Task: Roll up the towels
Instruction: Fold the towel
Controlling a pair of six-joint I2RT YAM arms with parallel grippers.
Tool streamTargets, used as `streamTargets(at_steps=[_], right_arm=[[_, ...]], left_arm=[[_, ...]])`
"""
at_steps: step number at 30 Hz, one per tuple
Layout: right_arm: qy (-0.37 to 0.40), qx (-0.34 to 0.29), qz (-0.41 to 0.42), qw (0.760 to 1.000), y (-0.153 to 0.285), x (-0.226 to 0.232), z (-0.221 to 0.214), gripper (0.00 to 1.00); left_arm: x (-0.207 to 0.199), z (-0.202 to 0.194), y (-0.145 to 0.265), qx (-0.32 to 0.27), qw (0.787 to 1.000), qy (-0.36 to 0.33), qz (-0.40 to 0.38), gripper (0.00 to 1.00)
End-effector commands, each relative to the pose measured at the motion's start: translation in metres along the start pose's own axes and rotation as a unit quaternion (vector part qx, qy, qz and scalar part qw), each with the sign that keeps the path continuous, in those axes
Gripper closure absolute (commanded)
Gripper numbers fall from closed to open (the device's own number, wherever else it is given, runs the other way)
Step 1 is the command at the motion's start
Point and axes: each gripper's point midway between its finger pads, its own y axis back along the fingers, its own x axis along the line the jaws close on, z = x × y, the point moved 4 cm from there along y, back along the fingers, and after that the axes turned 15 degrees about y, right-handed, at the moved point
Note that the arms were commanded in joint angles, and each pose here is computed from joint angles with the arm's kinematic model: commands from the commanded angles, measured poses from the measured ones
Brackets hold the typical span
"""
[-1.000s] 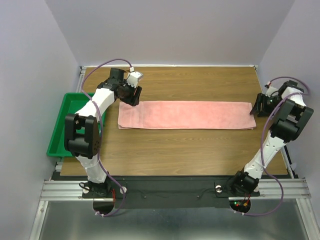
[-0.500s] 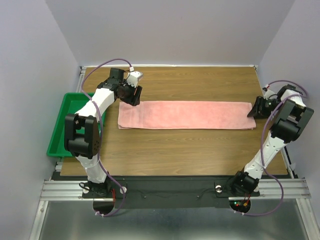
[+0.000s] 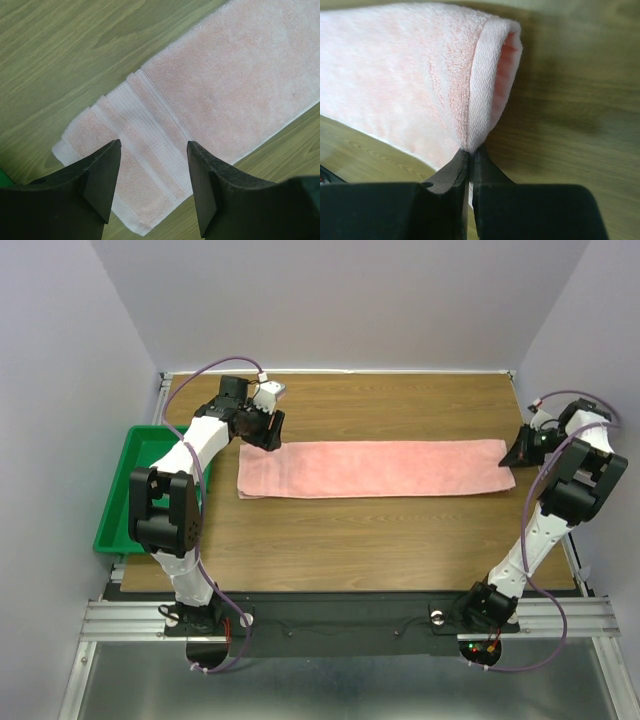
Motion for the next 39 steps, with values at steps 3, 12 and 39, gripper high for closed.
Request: streamTargets(at_steps=[3,12,39], right_arm=[[0.04,-0.06,0.033,0.997,0.042,0.054,0.049,0.99],[0.083,-0.045,0.104,0.99,0.008,0.133,0.066,0.99],[0.13,0.058,0.171,0.975,-0.125,0.234,0.037,0.99]], left_arm=[[-0.006,0.011,0.011,-0.024,1.0,-0.006,-0.009,0.34],[-0.007,0.014,0.008,-0.018,1.0,0.003,-0.013,0.33],[-0.002,0.004,0.003,0.007,1.0,0.022,0.001,0.31]])
